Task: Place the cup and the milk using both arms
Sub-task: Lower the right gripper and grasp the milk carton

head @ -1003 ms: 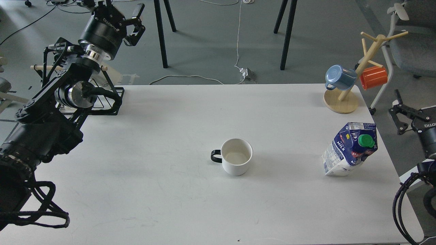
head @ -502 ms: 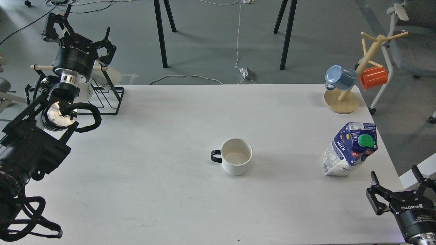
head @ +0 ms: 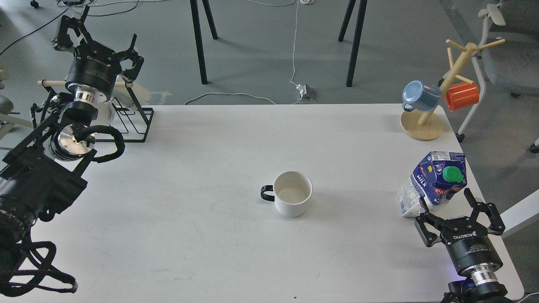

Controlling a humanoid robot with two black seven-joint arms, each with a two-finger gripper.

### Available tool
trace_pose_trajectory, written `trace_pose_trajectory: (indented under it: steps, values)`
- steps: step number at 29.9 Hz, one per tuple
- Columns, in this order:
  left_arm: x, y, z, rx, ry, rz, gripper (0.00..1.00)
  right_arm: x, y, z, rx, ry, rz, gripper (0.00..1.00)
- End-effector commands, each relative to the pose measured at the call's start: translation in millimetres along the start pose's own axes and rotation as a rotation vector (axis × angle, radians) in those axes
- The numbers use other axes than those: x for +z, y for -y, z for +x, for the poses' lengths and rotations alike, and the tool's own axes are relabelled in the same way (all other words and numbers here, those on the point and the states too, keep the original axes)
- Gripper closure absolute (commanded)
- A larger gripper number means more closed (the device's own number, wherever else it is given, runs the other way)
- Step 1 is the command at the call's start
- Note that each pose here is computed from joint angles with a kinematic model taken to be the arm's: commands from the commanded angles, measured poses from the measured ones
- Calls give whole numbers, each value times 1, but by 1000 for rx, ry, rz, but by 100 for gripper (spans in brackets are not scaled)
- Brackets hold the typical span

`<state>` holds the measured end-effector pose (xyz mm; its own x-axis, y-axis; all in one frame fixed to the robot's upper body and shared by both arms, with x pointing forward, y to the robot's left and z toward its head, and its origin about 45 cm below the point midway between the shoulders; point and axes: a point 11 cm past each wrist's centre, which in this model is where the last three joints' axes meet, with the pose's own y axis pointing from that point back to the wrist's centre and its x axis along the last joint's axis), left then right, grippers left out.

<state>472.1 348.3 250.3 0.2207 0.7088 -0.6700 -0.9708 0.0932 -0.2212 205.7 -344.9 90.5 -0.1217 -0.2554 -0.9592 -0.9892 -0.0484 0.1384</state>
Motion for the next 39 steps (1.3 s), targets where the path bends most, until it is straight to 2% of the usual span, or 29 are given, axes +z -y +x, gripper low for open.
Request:
trace_pose_trajectory:
  steps: [1,6,10,17,22,26,39]
  values:
    - [2,-1,3,5,5,0,0,14,3,2,1,12,-30,2]
    - [4,-2,5,7,9,-2,0,19,0,12,32,20,-26,3]
    - [9,-3,9,11,21,-5,0,16,4,9,20,20,-17,10]
    - [8,-4,9,13,21,-4,0,17,10,5,5,21,-16,39]
    - [6,-5,11,25,26,2,0,18,11,4,3,21,-22,51]
    - [5,-5,11,26,27,3,0,19,10,5,6,19,-27,55]
    - [5,-5,11,27,30,7,0,24,8,3,1,21,-45,62]
